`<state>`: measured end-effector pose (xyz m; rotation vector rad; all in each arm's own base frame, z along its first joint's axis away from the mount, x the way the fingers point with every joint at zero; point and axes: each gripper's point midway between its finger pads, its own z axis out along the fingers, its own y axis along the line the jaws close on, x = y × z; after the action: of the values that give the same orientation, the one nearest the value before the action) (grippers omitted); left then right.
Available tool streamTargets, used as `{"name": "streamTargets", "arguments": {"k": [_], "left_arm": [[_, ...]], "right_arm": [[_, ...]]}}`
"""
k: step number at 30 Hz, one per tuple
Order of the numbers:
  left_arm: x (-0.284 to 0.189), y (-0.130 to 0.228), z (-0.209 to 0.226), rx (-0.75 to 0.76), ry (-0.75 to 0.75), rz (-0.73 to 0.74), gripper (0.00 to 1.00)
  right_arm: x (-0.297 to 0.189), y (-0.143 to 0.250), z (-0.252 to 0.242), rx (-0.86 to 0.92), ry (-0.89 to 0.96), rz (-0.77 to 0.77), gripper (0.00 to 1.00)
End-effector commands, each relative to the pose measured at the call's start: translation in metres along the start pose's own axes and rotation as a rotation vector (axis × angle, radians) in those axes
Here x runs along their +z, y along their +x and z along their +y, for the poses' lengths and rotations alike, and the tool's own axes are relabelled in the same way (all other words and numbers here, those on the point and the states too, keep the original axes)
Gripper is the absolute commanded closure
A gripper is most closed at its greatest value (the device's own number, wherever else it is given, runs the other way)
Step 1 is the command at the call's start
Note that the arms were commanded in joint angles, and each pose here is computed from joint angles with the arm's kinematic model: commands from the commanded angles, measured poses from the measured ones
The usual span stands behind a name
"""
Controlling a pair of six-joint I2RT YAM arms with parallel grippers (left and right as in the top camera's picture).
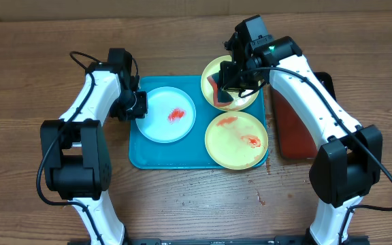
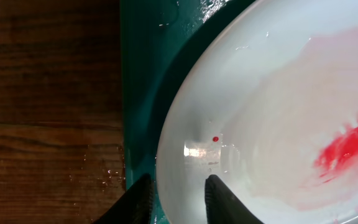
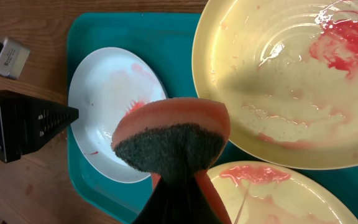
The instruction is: Clean dirty plates on tray and stack at the side
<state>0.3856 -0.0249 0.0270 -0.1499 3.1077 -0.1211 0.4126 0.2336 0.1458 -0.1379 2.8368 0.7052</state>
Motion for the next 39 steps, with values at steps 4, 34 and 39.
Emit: {"name": "streamTargets", "arguments": {"k": [4,34,39], "left_arm": [[0.004,-0.004,-0.01,-0.014,0.023,0.001,0.71],[0.021,0.007,0.004,-0.064,-0.049,0.019,0.77],[0.023,0.01,0.005,-0.064,-0.051,0.027,0.78]], "right_arm": [[-0.004,-0.006,0.002,-0.008,-0.003,-0.019,0.97],[-0.004,-0.005,-0.003,-0.003,0.022,-0.018,0.96],[-0.004,-0.006,-0.003,-0.004,0.022,-0.019,0.96]]}}
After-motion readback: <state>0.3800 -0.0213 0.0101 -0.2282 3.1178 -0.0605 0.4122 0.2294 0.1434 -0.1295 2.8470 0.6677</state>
